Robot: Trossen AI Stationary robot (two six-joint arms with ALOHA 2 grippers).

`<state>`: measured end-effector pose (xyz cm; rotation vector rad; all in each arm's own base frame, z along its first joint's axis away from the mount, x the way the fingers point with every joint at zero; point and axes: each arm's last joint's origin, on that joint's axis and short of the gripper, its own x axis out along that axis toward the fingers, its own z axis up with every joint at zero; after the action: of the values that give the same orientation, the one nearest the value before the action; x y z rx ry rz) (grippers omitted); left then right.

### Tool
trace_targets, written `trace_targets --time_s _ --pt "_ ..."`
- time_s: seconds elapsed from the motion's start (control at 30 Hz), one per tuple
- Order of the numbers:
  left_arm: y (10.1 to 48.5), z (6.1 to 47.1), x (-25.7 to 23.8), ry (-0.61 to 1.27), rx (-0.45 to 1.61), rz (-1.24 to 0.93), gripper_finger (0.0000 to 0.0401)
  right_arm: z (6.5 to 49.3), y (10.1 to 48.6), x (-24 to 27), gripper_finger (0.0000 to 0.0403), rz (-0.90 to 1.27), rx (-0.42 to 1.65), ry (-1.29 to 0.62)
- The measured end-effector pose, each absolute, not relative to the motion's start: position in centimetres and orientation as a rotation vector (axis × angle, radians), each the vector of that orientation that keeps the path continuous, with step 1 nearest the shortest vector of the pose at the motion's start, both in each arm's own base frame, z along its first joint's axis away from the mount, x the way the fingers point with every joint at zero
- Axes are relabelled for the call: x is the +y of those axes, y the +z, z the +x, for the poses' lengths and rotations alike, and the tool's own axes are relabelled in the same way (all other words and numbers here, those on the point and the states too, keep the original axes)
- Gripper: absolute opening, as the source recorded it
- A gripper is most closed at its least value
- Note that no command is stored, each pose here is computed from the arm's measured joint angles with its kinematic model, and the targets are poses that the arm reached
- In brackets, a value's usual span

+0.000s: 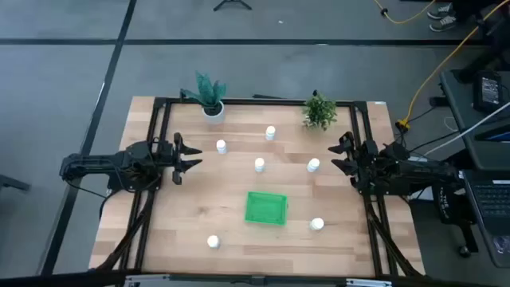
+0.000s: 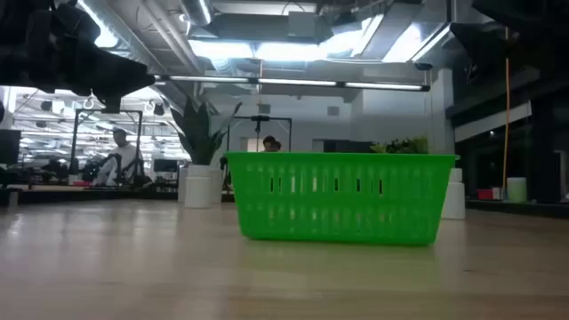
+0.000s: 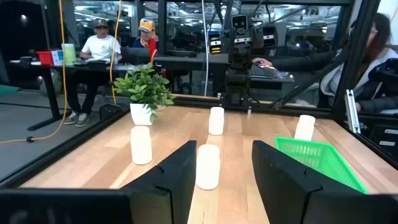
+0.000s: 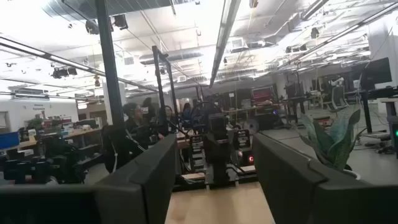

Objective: Pick and place pill bottles into a basket

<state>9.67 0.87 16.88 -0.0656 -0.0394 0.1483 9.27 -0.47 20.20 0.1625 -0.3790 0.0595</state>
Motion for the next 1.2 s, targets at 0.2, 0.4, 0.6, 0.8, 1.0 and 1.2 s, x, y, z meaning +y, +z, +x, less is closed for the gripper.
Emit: trace_targets --time_s 0.2,0.4,0.6,0.8,1.0,1.2 --pt "16.9 9.7 0.9 0.148 -0.039 -0.065 0.0150 9.3 20.2 -0.5 0.0210 0.162 -0.379 0.059" --pt "17.0 9.7 0.9 0.165 -0.050 -0.067 0.0150 9.3 20.2 -0.5 0.0210 0.163 -0.379 0.059" --pt "18.3 9.5 0.9 0.152 -0.199 -0.194 0.0150 9.3 20.2 -0.5 0.0210 0.162 -0.379 0.059" --pt "19.7 9.1 0.9 0.135 -0.358 -0.289 0.0150 9.3 20.2 -0.6 0.0210 0.176 -0.386 0.002" --pt "20.2 9.0 0.9 0.117 -0.413 -0.362 0.0150 9.3 20.2 -0.8 0.0210 0.182 -0.392 -0.035" --pt "20.1 8.9 1.2 0.221 -0.425 -0.381 0.0150 9.2 20.2 -0.8 0.0210 0.246 -0.394 -0.022"
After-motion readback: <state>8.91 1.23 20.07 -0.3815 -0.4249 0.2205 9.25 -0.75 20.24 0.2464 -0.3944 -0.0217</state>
